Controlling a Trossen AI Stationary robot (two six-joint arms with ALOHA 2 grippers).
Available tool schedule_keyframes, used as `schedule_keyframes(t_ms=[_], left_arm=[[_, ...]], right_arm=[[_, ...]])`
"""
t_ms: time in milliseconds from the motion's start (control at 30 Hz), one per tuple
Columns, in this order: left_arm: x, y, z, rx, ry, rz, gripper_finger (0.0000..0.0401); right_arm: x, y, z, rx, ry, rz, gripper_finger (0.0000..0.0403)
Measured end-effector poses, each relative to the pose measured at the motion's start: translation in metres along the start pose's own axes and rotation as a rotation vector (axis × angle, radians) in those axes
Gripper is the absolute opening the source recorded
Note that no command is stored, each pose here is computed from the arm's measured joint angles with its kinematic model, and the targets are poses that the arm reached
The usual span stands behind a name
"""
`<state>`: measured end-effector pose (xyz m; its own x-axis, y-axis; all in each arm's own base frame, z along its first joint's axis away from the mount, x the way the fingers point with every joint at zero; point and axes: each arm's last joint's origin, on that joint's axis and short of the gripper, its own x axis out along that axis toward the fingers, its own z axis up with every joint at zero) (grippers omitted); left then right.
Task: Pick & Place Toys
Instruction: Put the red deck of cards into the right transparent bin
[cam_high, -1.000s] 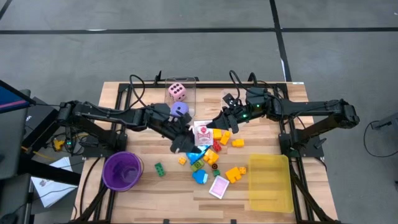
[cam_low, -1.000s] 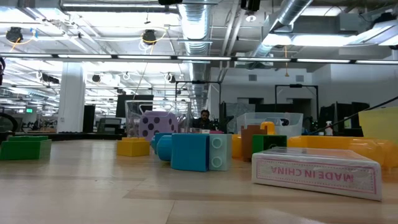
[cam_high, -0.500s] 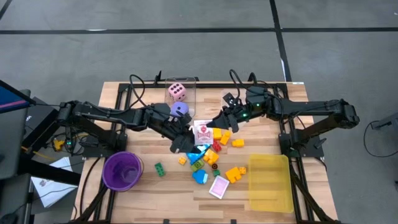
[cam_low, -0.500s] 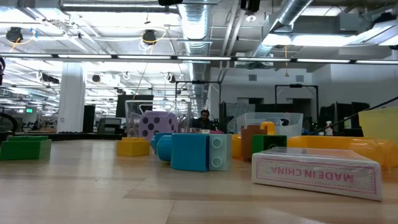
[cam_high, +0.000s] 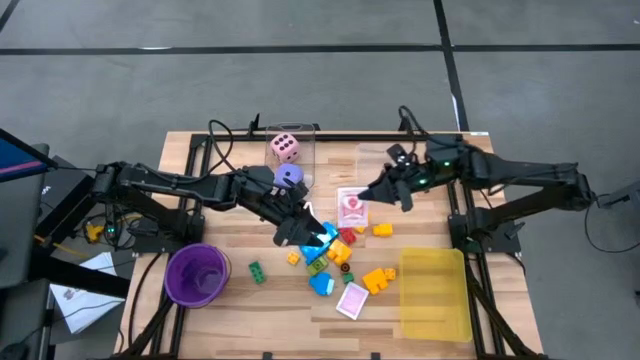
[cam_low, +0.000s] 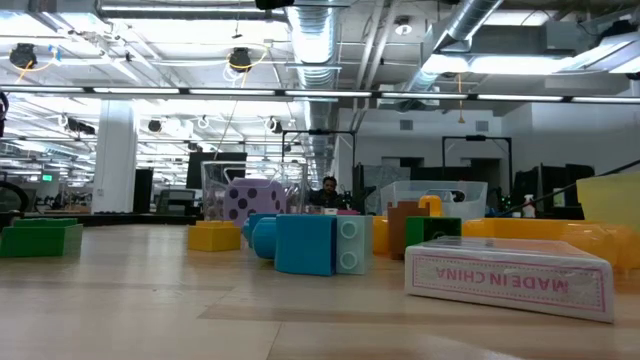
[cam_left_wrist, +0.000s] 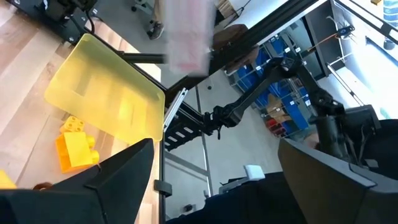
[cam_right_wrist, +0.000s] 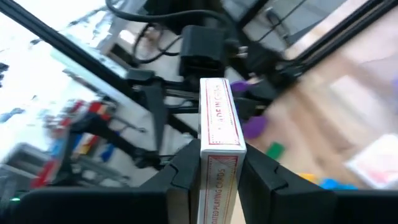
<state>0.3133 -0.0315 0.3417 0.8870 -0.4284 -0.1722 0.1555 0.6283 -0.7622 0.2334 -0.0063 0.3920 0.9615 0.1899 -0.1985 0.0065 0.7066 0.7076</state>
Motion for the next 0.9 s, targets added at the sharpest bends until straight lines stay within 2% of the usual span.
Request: schedule_keyframes(t_ms=[100, 200, 467, 600, 900], left_arm=[[0.000, 0.000, 0.000, 0.000, 0.000, 0.000, 0.0339], [0.000, 0.000, 0.000, 0.014, -0.003, 0.003, 0.0338], [0.000, 0.001, 0.001, 0.064, -0.025, 0.025, 0.0336], [0.000, 0.001, 0.001, 0.080, -0.037, 0.029, 0.0337], [0.000, 0.001, 0.002, 0.081, -0.051, 0.040, 0.0334]], right_arm=[[-0.014, 0.002, -0.003, -0.097, -0.027, -0.077, 0.0072], [-0.024, 0.010, -0.007, -0.214, -0.054, -0.100, 0.0072], [-0.045, 0.022, -0.012, -0.354, -0.137, -0.172, 0.0072], [-0.048, 0.026, -0.015, -0.398, -0.144, -0.170, 0.0072], [-0.046, 0.024, -0.018, -0.404, -0.123, -0.201, 0.0072]])
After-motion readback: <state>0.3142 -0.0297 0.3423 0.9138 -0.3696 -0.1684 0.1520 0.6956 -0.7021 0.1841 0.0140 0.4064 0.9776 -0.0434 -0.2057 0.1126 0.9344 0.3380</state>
